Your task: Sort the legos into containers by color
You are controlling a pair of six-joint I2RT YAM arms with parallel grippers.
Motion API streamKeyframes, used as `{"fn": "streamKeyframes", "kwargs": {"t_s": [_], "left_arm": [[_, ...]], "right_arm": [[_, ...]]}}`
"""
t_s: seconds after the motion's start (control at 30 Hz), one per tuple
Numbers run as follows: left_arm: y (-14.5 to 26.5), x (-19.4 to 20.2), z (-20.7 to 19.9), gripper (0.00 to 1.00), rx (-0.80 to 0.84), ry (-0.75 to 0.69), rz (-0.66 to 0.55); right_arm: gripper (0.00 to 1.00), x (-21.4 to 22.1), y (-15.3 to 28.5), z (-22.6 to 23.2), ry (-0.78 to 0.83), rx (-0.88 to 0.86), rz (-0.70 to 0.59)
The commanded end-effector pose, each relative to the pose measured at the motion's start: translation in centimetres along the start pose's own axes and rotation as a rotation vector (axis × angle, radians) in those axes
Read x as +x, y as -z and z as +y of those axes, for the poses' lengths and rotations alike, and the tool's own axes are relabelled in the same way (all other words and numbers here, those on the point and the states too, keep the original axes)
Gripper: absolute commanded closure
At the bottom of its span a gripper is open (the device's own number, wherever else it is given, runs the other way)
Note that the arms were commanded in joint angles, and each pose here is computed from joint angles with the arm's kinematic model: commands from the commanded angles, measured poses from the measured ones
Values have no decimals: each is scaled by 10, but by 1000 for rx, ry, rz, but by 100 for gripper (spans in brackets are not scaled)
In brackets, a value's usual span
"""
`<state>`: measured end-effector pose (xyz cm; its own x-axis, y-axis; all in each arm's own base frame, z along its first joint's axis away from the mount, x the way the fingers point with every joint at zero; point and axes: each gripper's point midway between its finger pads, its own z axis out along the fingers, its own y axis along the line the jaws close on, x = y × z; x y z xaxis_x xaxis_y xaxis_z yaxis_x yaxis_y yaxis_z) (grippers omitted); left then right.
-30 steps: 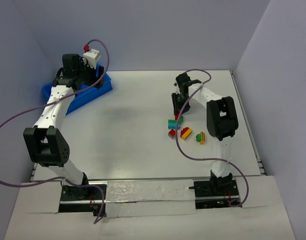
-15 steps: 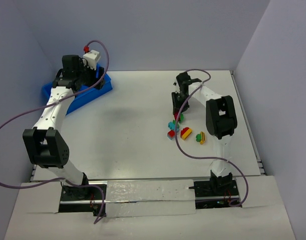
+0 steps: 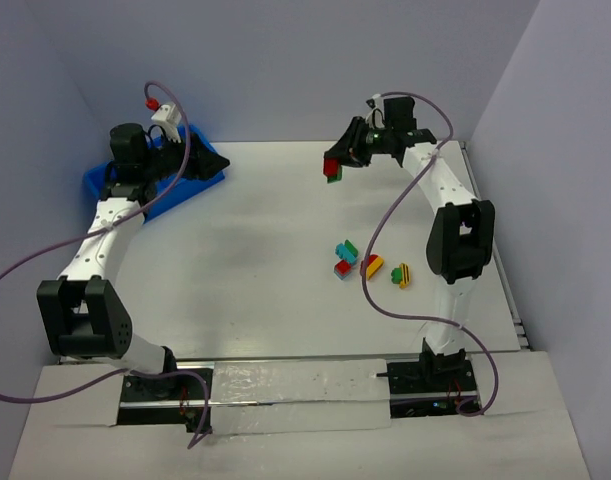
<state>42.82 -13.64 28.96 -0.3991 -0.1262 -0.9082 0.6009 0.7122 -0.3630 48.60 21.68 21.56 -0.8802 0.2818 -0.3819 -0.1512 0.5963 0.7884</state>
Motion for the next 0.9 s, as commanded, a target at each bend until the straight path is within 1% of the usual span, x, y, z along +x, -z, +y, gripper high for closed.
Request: {"fn": "streamKeyframes", "kwargs": {"t_s": [0.0, 0.07, 0.17, 0.27, 0.37, 0.43, 0.53, 0.63, 0.87], "left_arm": [[-6, -30, -23, 26, -10, 79, -132], [-15, -29, -30, 26, -40, 78, -137], [-27, -25, -45, 26, -53, 72, -155], [-44, -19, -68, 25, -37, 48, -173], [-60, -14, -85, 25, 0, 59, -175], [-72, -12, -103, 26, 39, 61, -169], [-89, -6, -115, 26, 68, 69, -148], [-105, -4, -128, 27, 116, 127, -118], [-118, 2, -162, 23, 219, 181, -98]], "right_arm": [[100, -44, 29, 77, -209, -142, -167], [100, -55, 30, 73, -334, -104, -225], [100, -50, 30, 67, -478, -13, -245], [100, -35, 26, 63, -608, 8, -222], [100, -25, 31, 66, -662, 16, -209], [100, -23, 34, 65, -699, 34, -210], [100, -24, 40, 71, -721, 40, -216], [100, -25, 43, 70, -737, 46, -231], [100, -24, 49, 70, -756, 51, -240]]}}
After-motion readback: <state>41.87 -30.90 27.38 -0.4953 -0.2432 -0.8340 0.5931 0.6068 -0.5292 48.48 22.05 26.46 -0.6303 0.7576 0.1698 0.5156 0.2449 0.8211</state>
